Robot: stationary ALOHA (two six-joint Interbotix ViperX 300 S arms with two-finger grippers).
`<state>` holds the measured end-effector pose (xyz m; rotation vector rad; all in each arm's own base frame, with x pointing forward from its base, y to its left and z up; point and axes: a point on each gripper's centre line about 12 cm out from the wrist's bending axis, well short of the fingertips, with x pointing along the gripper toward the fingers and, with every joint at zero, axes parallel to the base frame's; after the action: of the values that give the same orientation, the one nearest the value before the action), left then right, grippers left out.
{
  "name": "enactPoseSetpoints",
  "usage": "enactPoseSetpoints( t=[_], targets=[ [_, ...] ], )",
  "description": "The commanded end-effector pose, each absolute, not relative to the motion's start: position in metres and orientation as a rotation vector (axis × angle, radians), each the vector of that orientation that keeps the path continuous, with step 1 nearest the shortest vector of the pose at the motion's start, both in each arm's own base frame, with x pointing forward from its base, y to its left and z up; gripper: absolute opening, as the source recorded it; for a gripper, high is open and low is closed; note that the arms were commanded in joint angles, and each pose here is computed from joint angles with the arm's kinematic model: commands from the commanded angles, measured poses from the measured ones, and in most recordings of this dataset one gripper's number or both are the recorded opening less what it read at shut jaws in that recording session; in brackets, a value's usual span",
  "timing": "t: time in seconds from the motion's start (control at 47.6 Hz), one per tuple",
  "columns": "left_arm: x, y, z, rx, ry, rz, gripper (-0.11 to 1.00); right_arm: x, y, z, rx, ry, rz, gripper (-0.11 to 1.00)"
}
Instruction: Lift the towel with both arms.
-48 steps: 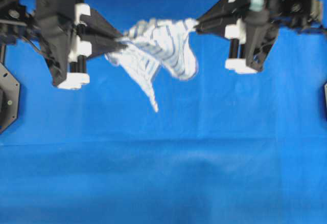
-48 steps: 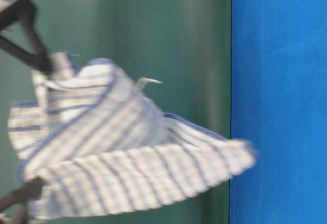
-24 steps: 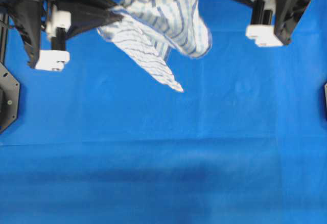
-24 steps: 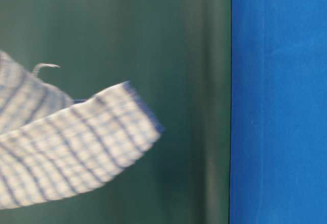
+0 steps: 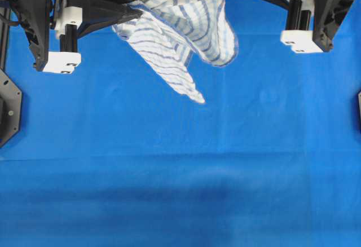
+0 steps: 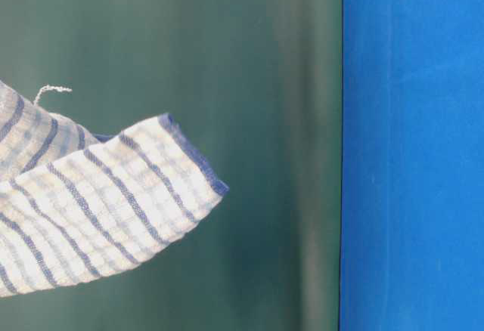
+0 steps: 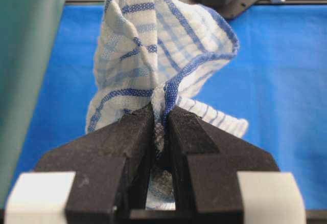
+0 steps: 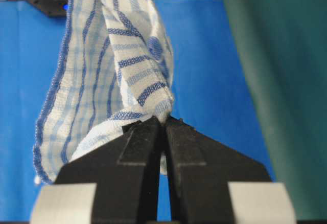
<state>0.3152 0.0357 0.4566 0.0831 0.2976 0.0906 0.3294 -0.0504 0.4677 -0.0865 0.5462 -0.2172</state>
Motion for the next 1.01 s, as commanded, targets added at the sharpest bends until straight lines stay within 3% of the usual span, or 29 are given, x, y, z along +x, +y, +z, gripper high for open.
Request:
enactPoseSetpoints(
  t=[0.0, 0.063, 0.147, 0.273, 0.357, 0.399, 0.546, 0.988],
  targets=[
    [0.312, 0.036, 0.471, 0.086, 0.255, 0.095, 0.08, 0.321, -0.048, 0.485, -0.100, 0.488, -0.212, 0.02],
    [0.311, 0.036, 0.471, 0.086, 0.252, 0.096, 0.18, 0.321, -0.048, 0.486, -0.102, 0.482, -0.210, 0.03],
    [0.310, 0.035, 0.471, 0.084, 0.252, 0.094, 0.43, 0.320, -0.048, 0.485, -0.101, 0.482, -0.212, 0.04],
    [0.308, 0.033, 0.471, 0.092, 0.250, 0.086, 0.80, 0.321, -0.048, 0.482, -0.099, 0.490, -0.214, 0.39],
    [0.307, 0.033, 0.468, 0.091, 0.256, 0.086, 0.93, 0.322, -0.049, 0.478, -0.099, 0.501, -0.214, 0.62],
    [0.307, 0.033, 0.465, 0.091, 0.262, 0.085, 0.93, 0.322, -0.049, 0.475, -0.096, 0.507, -0.214, 0.67],
    [0.312, 0.031, 0.441, 0.078, 0.315, 0.076, 0.92, 0.325, -0.049, 0.455, -0.088, 0.544, -0.211, 0.62],
    [0.332, 0.025, 0.311, 0.070, 0.469, 0.050, 0.92, 0.334, -0.043, 0.325, 0.009, 0.648, -0.187, 0.63]
  ],
)
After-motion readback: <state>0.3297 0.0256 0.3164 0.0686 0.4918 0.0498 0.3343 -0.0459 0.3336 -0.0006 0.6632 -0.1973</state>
